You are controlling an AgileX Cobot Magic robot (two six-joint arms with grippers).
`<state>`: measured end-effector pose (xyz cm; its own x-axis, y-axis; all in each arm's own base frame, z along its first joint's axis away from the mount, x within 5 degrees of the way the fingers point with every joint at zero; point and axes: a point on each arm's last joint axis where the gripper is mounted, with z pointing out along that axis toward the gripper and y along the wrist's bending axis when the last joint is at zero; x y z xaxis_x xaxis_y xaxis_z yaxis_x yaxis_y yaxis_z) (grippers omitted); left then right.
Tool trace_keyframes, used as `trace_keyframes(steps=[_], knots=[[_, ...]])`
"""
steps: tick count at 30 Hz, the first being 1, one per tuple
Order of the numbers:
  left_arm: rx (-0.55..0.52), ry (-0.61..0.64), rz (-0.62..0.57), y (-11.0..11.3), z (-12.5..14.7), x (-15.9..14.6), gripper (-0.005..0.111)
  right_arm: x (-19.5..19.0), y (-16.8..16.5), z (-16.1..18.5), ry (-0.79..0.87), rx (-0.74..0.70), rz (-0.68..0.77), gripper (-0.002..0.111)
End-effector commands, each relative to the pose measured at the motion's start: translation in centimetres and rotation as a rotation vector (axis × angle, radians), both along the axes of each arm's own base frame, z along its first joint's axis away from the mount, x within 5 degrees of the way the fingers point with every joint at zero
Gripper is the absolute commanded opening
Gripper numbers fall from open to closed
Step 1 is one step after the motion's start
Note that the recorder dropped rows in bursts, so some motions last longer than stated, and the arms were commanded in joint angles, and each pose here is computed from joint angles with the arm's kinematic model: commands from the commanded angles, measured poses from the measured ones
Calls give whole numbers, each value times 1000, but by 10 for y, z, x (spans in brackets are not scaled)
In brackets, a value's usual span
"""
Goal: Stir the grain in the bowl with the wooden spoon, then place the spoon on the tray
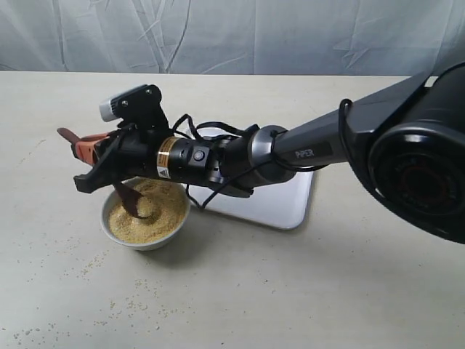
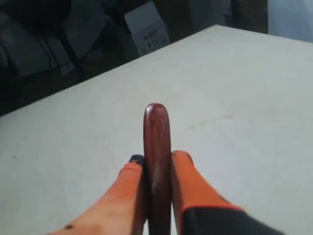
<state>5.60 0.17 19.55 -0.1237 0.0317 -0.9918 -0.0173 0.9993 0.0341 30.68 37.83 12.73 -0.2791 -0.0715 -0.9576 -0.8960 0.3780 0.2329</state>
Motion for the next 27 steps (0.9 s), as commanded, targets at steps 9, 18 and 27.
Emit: trace_keyframes(steps=[9, 18, 27], knots=[[0, -5, 1, 0, -1, 0, 0, 20, -15, 59, 300, 393, -185, -1], [0, -5, 1, 0, -1, 0, 0, 29, -24, 54, 537, 459, -250, -1], [0, -5, 1, 0, -1, 0, 0, 30, -24, 53, 647, 482, -274, -1]])
